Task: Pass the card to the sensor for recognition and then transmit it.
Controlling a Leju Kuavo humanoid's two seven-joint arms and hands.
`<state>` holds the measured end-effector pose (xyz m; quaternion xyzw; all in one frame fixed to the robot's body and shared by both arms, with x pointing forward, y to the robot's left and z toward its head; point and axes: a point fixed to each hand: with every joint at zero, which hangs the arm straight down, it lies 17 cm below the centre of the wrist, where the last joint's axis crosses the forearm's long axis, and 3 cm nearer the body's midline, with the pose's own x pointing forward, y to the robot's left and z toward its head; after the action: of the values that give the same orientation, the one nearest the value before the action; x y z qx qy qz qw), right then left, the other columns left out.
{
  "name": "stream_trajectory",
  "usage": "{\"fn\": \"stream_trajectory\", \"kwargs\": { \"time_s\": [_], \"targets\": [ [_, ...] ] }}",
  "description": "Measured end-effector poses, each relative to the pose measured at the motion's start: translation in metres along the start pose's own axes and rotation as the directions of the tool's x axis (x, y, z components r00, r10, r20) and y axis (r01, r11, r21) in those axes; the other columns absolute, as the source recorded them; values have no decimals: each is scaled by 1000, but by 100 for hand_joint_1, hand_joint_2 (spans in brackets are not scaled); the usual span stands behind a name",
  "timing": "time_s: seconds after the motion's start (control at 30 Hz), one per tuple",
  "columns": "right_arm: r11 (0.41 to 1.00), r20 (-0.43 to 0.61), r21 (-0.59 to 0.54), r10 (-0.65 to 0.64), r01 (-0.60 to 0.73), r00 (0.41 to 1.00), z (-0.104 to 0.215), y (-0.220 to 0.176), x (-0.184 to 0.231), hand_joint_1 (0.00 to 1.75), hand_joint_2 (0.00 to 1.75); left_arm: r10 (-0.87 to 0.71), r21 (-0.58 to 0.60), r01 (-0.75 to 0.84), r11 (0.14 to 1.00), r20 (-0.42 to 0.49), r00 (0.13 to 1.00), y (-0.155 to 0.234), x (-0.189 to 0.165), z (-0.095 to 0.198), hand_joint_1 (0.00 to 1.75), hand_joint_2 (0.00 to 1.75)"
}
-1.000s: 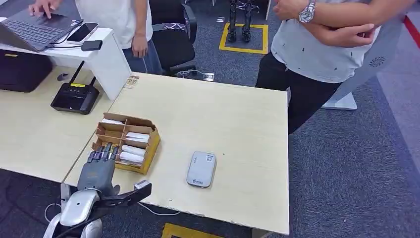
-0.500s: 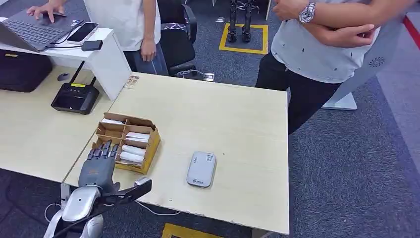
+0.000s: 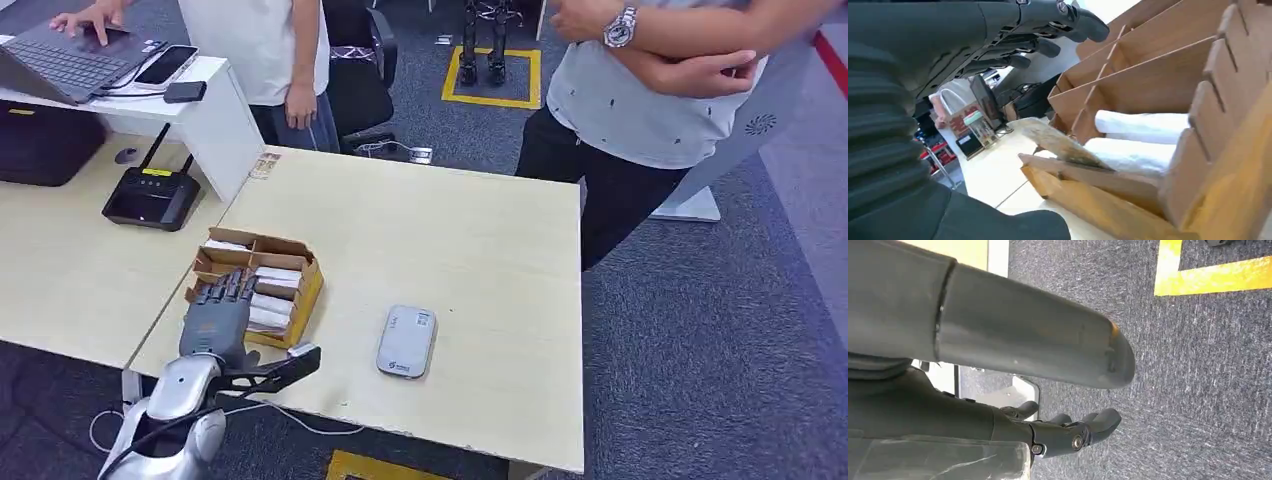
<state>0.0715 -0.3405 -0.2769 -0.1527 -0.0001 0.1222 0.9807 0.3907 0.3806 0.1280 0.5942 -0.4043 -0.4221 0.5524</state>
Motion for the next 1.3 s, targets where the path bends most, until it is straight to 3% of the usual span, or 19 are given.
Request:
{"fn": "stream_trajectory", "kwargs": {
  "time_s": [0.13,0.17,0.2,0.23,1.3],
  "targets": [
    [1000,2,0,2,-2,1000,0,0,1,0,0,3,-7,-3,1000,18,1000,-3,6,0,2,175],
    [1000,3,1,2,-2,1000,0,0,1,0,0,5,-8,-5,1000,20,1000,-3,8,0,33,175],
    [1000,3,2,2,-2,1000,0,0,1,0,0,6,-7,-6,1000,25,1000,-3,9,1,33,175],
    [1000,3,2,2,-2,1000,0,0,1,0,0,7,-7,-7,1000,29,1000,-3,10,1,169,175],
    [1000,18,4,2,-2,1000,0,1,4,0,0,31,41,-33,999,56,998,19,26,-12,175,175]
  ]
}}
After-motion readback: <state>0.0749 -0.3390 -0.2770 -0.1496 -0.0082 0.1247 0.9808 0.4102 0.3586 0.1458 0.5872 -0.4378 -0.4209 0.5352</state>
